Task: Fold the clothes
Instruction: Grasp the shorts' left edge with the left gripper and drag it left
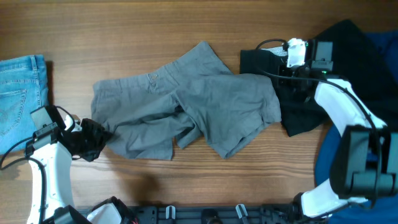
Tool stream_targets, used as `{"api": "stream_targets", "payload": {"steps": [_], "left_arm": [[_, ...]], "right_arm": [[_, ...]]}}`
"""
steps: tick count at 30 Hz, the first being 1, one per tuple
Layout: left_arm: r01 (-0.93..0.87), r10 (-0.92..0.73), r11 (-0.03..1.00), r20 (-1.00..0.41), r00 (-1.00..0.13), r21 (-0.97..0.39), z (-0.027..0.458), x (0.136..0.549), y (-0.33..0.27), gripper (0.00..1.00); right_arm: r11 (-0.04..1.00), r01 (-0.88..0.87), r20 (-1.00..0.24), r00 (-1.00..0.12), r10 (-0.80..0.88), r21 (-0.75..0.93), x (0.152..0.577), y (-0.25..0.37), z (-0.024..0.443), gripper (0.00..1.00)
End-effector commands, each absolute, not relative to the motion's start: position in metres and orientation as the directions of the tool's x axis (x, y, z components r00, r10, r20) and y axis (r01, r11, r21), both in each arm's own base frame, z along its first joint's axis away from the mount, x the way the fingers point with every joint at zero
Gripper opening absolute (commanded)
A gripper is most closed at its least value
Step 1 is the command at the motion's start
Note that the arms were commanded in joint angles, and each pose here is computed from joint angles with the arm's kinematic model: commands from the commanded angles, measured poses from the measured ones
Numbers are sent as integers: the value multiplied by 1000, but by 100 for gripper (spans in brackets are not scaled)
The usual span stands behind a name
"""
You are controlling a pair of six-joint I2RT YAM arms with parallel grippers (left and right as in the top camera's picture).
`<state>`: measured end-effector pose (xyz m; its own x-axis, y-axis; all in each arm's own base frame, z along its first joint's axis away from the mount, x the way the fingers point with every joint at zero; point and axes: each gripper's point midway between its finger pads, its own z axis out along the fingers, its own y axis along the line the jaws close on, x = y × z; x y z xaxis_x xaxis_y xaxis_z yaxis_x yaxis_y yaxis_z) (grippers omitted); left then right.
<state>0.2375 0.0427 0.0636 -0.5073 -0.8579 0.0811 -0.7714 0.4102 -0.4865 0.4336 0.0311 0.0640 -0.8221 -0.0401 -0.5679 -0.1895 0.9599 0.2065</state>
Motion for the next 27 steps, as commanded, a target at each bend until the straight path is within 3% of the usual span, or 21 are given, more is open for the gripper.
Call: {"api": "stream_targets", "payload": {"steps": [1, 6, 11, 15, 18, 22, 27], "left_arm": [[-760, -850, 438, 52, -523, -480, 65, 236, 46, 4], [-761, -851, 438, 53, -523, -479, 64, 236, 46, 4], [-766, -850, 435, 65, -523, -473, 64, 233, 44, 4], [-766, -850, 435, 64, -523, -474, 64, 233, 45, 4], [-764, -850, 436, 61, -523, -475, 64, 234, 45, 4], [-763, -850, 437, 57, -523, -477, 64, 235, 45, 4], [-763, -850, 437, 57, -523, -477, 64, 235, 45, 4]], "right_arm": [[926, -253, -551, -832, -60, 281, 438, 48, 41, 4], [925, -263, -475, -873, -106, 276, 428, 45, -4, 4], [984, -121, -379, -923, -65, 128, 420, -4, -43, 4], [976, 182, -355, -926, 130, -117, 411, -94, -43, 6], [898, 405, -353, -876, 328, -172, 395, -150, -36, 11], [756, 654, -336, -715, 613, -14, 386, -200, -17, 18], [793, 483, -340, -724, 600, 371, 430, -180, 38, 21]]}}
